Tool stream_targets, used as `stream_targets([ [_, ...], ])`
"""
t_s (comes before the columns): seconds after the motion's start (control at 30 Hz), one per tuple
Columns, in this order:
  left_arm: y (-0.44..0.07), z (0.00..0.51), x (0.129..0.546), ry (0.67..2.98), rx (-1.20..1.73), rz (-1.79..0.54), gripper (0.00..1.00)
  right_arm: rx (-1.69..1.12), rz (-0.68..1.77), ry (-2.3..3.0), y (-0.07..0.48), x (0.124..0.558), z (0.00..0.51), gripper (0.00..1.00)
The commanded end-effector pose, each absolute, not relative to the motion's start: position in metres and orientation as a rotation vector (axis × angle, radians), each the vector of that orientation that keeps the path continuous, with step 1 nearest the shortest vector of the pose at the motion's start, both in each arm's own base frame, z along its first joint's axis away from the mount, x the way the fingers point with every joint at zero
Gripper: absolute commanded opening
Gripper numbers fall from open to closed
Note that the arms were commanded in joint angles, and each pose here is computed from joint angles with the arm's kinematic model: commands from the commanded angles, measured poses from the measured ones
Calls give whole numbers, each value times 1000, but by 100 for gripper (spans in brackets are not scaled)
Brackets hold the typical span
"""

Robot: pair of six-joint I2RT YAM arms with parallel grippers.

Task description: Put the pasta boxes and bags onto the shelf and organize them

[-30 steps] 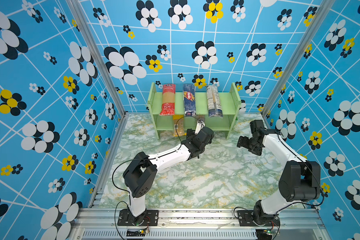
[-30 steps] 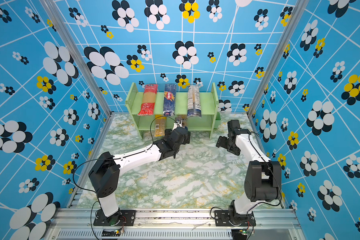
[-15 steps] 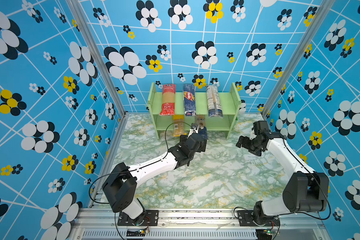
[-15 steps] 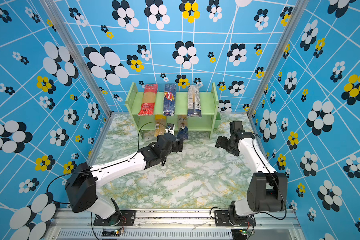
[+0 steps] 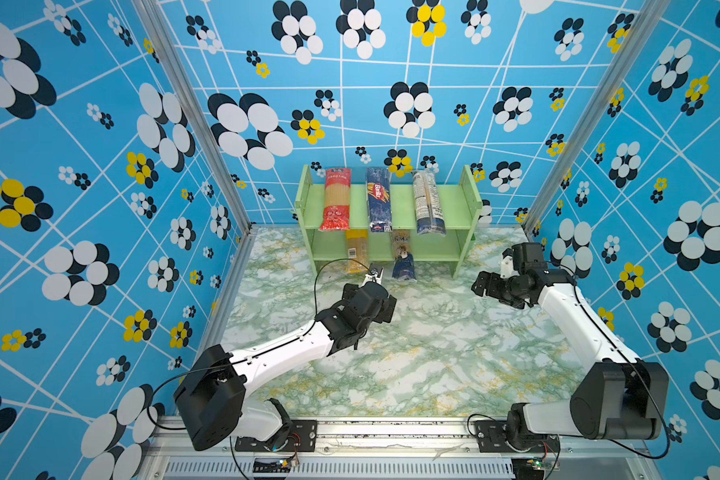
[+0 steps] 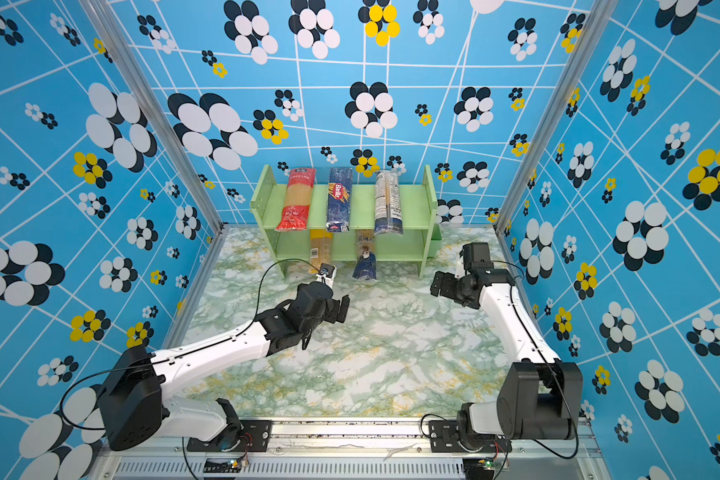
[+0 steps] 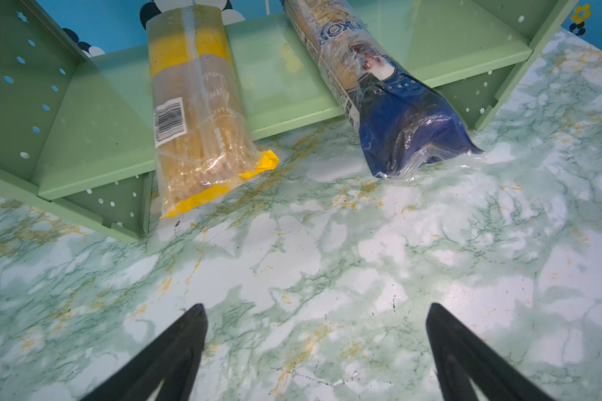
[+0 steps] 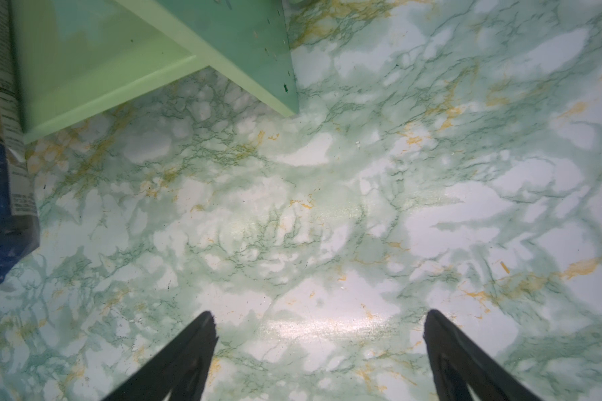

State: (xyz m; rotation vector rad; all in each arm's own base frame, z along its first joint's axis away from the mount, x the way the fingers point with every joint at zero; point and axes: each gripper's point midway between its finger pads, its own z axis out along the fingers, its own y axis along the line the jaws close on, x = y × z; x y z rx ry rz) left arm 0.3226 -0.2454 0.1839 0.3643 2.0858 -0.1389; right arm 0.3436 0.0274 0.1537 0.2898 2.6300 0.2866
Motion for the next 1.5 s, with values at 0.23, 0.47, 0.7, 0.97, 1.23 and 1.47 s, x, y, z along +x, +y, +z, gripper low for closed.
stream_targets([
  [0.23, -183, 194, 312, 2001, 289, -190, 99, 181, 206, 2555, 18, 352, 156, 96],
  [0.47, -136, 217, 312, 1906, 218, -138, 99, 160, 152, 2507, 12, 366, 157, 96],
  [0.7, -101, 223, 322, 1828, 212, -16, 99, 156, 68, 2418, 1, 387, 147, 95],
  [0.97, -75, 211, 343, 1815, 126, -71, 99, 113, -16, 2316, -8, 394, 135, 96],
  [1.23, -56, 202, 355, 1810, 100, -41, 99, 98, -50, 2290, -12, 401, 117, 95],
  [1.47, -42, 188, 360, 1794, 82, -19, 99, 82, -45, 2251, -11, 407, 109, 96],
])
